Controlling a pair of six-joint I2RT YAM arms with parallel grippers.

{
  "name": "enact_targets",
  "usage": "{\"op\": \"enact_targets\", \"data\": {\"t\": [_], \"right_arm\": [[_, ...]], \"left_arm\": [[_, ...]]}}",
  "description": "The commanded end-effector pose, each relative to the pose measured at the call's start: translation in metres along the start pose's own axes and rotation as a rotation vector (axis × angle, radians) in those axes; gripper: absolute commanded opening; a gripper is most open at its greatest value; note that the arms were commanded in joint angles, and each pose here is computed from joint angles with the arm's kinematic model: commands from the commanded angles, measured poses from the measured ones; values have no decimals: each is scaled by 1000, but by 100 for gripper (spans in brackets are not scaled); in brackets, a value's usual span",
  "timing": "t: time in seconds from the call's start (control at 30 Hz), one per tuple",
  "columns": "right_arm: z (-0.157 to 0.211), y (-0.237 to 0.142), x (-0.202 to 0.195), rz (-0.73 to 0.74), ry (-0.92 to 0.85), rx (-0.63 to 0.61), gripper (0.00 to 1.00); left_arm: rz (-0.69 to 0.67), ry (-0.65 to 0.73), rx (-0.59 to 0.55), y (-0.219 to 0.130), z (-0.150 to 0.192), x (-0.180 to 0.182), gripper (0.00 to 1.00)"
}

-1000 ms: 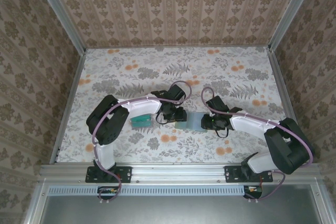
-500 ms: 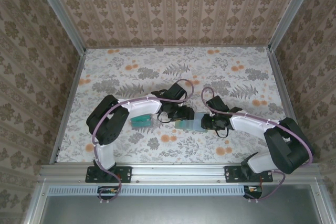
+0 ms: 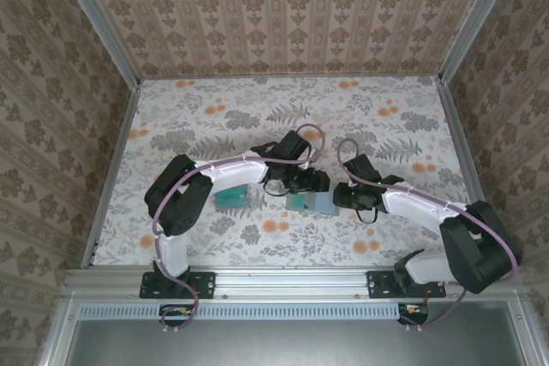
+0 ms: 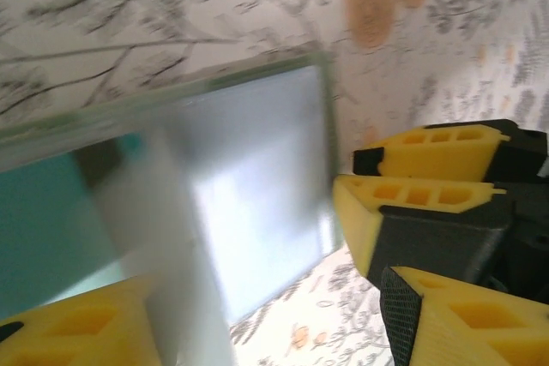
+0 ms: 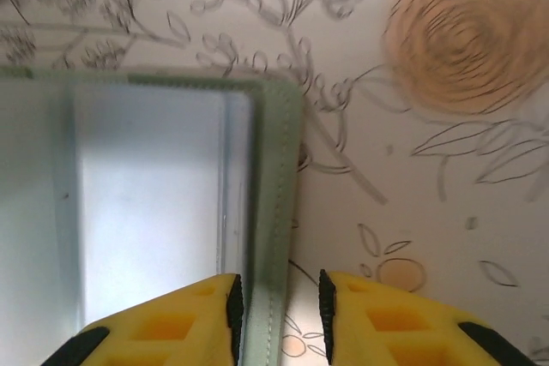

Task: Take the credit cards out of the card holder

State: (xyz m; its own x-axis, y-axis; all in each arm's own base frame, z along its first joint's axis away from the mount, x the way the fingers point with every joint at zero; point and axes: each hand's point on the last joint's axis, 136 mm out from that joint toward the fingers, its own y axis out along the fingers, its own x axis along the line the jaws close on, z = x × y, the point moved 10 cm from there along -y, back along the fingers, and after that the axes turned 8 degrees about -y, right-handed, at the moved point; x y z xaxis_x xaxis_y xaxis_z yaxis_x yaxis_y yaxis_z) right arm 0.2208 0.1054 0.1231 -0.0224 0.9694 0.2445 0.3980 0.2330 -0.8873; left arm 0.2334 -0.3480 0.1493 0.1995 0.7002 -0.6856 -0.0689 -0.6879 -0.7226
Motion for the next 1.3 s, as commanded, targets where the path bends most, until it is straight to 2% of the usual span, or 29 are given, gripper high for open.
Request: {"op": "enact_targets", "data": {"t": [0.0, 0.23, 0.37, 0.47, 0.57, 0.63, 0.8, 0.9, 1.1, 1.27], "right_arm": [[-1, -14, -10, 45, 47, -49, 36], [-6, -24, -12, 28, 69, -56, 37], [-9, -26, -6, -27, 63, -64, 38], [-13, -26, 1, -86, 58, -44, 35], [-18, -26, 10, -159, 61, -34, 32], [-21, -25, 18, -200, 53, -34, 32], [-26, -15, 38, -276, 49, 4, 29], [-28, -7, 47, -304, 64, 21, 26], [-29, 14, 56, -325, 86, 82, 20], [-29, 24, 58, -327, 100, 107, 21]], "left_arm": [[41, 56, 46, 8, 0, -10, 65], [58, 68, 26, -2, 1, -13, 66], [23, 51, -5, -10, 0, -7, 65], [-19, 15, -51, -22, -1, 6, 58], [-83, -26, -88, -33, -1, 26, 43], [-116, -54, -106, -39, 0, 39, 27], [-158, -84, -91, -37, 2, 57, 5], [-158, -93, -82, -31, 3, 60, 0], [-199, -119, -60, -21, 6, 70, 0], [-209, -130, -30, -11, 9, 73, 0]]}}
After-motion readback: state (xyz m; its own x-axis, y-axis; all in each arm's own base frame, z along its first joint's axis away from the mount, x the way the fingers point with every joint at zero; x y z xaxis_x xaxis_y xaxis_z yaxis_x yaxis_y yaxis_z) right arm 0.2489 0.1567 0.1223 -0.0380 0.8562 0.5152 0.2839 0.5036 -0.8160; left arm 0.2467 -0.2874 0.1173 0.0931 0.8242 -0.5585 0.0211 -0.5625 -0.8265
